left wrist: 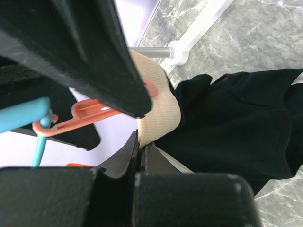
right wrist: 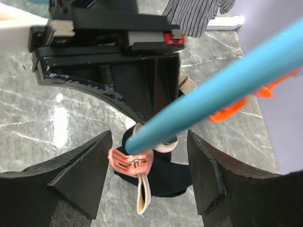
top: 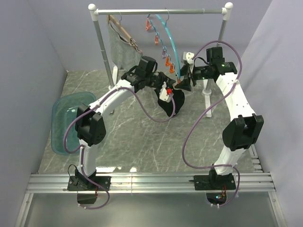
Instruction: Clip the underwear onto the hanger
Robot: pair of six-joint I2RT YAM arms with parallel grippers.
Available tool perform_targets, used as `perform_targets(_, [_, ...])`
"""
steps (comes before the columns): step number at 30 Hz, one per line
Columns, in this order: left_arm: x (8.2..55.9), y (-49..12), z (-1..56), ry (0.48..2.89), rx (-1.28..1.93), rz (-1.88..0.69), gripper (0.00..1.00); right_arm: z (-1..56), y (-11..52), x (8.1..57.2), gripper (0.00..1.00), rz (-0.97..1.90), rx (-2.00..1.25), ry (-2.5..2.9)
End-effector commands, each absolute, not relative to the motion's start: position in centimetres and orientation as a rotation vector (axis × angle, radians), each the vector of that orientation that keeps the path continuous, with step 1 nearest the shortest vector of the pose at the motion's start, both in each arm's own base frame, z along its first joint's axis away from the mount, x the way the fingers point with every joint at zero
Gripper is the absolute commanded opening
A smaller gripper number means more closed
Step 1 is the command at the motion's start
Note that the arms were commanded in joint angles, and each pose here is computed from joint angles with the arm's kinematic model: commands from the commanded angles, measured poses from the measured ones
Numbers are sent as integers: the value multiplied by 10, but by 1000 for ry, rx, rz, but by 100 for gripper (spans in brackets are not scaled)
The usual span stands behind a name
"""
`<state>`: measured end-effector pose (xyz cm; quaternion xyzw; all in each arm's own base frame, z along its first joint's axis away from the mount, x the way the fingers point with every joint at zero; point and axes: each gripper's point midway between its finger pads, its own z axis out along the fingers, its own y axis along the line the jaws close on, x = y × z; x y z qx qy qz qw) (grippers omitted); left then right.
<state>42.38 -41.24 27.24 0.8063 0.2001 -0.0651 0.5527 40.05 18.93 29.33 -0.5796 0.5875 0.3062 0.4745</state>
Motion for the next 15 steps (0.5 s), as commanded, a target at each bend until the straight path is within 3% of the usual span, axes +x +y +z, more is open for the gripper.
perform_targets(1, [413,-410,308,401,1856,-128,0,316,191,404,72,717,-1381,1393])
perform_targets(4, [412,-410,307,416,1848,-140,3,323,187,413,72,724,-1318,1415])
perform_targets(7, [412,-409,308,446,1824,-146,12,326,183,419,71,724,-1280,1430])
perform_targets(11, [410,-408,309,488,1798,-168,32,327,177,428,70,698,-1245,1447])
perform_targets(15, [407,-405,308,525,1783,-187,41,326,172,433,69,680,-1226,1460])
